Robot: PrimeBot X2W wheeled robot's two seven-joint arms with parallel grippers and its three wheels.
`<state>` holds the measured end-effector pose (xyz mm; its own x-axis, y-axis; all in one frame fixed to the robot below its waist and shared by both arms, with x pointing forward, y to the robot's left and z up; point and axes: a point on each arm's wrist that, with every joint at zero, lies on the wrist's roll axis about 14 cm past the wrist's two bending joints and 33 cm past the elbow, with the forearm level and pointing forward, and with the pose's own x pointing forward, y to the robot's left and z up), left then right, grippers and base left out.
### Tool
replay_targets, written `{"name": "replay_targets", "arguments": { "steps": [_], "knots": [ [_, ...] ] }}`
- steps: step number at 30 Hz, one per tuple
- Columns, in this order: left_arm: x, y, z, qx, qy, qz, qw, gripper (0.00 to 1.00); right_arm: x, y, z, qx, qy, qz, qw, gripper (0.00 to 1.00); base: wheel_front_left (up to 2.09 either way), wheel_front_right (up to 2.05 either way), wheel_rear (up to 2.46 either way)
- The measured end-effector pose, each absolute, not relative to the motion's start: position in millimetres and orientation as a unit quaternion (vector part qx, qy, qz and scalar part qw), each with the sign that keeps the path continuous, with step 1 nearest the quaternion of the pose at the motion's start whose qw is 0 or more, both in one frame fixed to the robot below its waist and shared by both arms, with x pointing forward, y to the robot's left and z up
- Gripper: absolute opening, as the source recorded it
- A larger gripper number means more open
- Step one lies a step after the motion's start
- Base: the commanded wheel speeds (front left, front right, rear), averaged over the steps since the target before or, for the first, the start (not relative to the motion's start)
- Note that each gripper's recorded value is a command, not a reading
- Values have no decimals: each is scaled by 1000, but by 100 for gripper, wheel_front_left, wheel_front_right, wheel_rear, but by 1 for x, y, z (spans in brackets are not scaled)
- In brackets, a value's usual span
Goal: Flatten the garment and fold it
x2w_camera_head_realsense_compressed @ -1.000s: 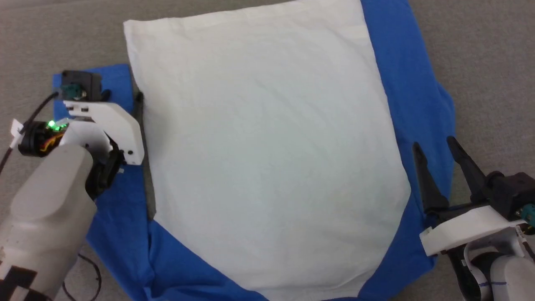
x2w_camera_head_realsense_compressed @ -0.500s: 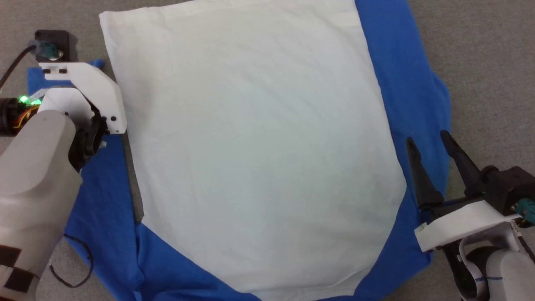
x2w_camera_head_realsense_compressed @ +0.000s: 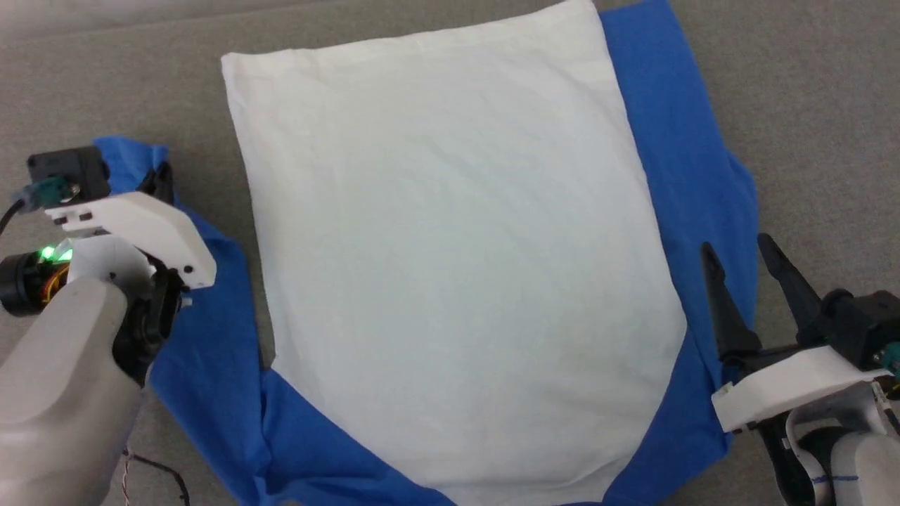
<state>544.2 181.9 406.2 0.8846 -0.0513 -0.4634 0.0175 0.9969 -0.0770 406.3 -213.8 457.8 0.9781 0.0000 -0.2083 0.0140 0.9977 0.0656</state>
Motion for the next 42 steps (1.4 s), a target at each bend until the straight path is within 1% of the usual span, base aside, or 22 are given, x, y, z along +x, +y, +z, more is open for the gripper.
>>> {"name": "replay_targets", "arguments": {
  "steps": [7, 10, 17, 22, 27, 33, 37, 42],
  "knots": [
    [513, 195, 481, -70, 140, -29, 987, 0, 390, -211, 470, 41, 96, -3, 995, 100, 0, 0, 0],
    [494, 190, 516, -89, 101, -44, 990, 0, 385, -207, 477, 46, 90, 0, 995, 100, 0, 0, 0],
    [443, 156, 591, -111, 21, -118, 987, 0, 381, -196, 500, 50, 61, 17, 997, 100, 0, 0, 0],
    [405, 105, 625, -128, -10, -211, 969, 0, 382, -188, 514, 48, 45, 29, 997, 100, 0, 0, 0],
    [378, 45, 629, -151, 3, -316, 937, 0, 382, -184, 520, 49, 37, 34, 998, 100, 0, 0, 0],
    [360, -26, 596, -181, 69, -407, 892, 0, 382, -188, 518, 49, 39, 28, 998, 100, 0, 0, 0],
    [349, -64, 560, -174, 127, -449, 867, 0, 382, -192, 514, 48, 47, 22, 997, 100, 0, 0, 0],
    [333, -102, 520, -130, 179, -499, 838, 0, 380, -200, 509, 47, 55, 9, 997, 100, 0, 0, 0]
  ]
}}
